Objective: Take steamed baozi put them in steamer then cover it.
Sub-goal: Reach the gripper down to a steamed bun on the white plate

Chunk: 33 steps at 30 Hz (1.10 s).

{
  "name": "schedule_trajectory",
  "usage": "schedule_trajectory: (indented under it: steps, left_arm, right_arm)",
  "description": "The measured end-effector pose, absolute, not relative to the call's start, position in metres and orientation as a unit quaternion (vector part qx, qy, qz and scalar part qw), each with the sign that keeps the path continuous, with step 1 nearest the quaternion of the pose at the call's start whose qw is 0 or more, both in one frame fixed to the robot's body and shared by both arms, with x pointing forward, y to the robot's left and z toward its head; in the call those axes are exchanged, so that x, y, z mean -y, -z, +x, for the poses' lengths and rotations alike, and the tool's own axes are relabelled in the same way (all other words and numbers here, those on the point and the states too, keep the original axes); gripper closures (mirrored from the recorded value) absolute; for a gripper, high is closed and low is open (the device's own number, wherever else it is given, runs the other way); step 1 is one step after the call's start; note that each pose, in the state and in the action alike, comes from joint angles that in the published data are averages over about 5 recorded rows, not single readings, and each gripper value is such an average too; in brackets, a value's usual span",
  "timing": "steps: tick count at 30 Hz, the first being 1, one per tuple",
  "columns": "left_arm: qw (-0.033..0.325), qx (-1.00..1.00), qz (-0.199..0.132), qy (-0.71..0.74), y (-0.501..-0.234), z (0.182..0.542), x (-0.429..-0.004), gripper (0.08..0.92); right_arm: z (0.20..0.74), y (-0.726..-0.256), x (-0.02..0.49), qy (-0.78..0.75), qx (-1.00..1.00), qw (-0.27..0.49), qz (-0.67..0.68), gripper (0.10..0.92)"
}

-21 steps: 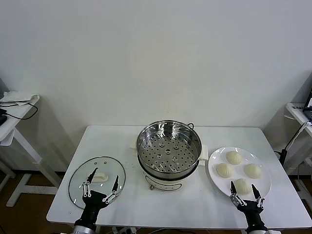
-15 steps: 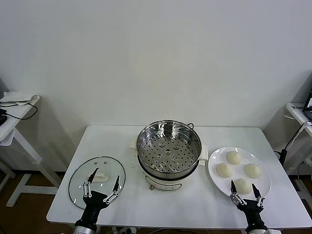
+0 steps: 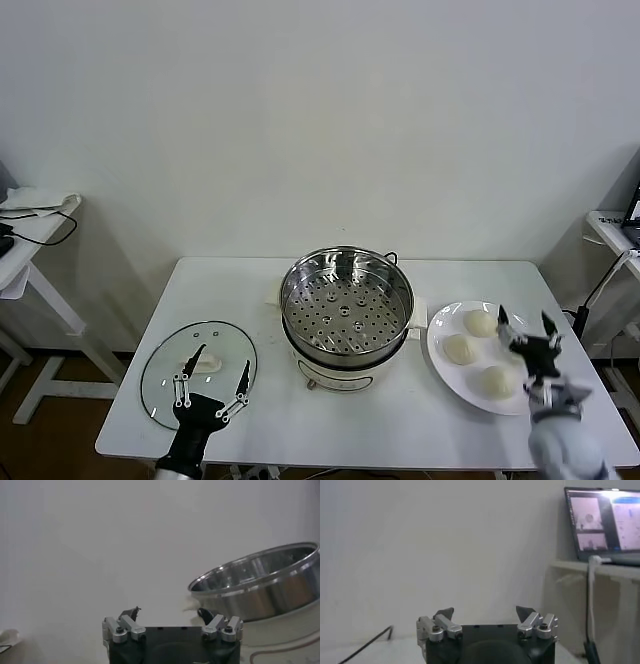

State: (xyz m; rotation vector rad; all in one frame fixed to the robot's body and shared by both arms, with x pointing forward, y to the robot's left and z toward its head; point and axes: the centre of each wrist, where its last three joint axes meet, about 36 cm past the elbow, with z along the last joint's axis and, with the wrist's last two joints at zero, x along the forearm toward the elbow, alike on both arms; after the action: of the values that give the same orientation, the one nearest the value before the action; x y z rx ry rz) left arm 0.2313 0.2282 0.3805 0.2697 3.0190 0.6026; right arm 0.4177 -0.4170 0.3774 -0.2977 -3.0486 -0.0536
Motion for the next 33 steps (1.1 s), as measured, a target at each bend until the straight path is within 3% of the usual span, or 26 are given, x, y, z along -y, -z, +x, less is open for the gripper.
schedule_trajectory:
  steps: [6, 17, 25, 33]
  left_arm:
    - [0.032, -0.977, 0.085, -0.191, -0.389, 0.228, -0.225, 0.177]
    - [0.038, -0.979, 0.077, -0.186, -0.398, 0.224, -0.223, 0.177]
    - [0.038, -0.980, 0.069, -0.183, -0.399, 0.222, -0.222, 0.177]
    - [0.037, -0.981, 0.060, -0.182, -0.401, 0.220, -0.223, 0.177]
  right_arm:
    - [0.483, -0.410, 0.465, -0.034, 0.996, 0.077, -0.012, 0.200]
    - [0.565, -0.488, 0.532, -0.254, 0.908, 0.175, 0.284, 0.200]
    - [0.607, -0.532, 0.533, -0.405, 0.751, 0.278, 0.441, 0.200]
    - [0.632, -0.531, 0.519, -0.492, 0.631, 0.361, 0.478, 0.200]
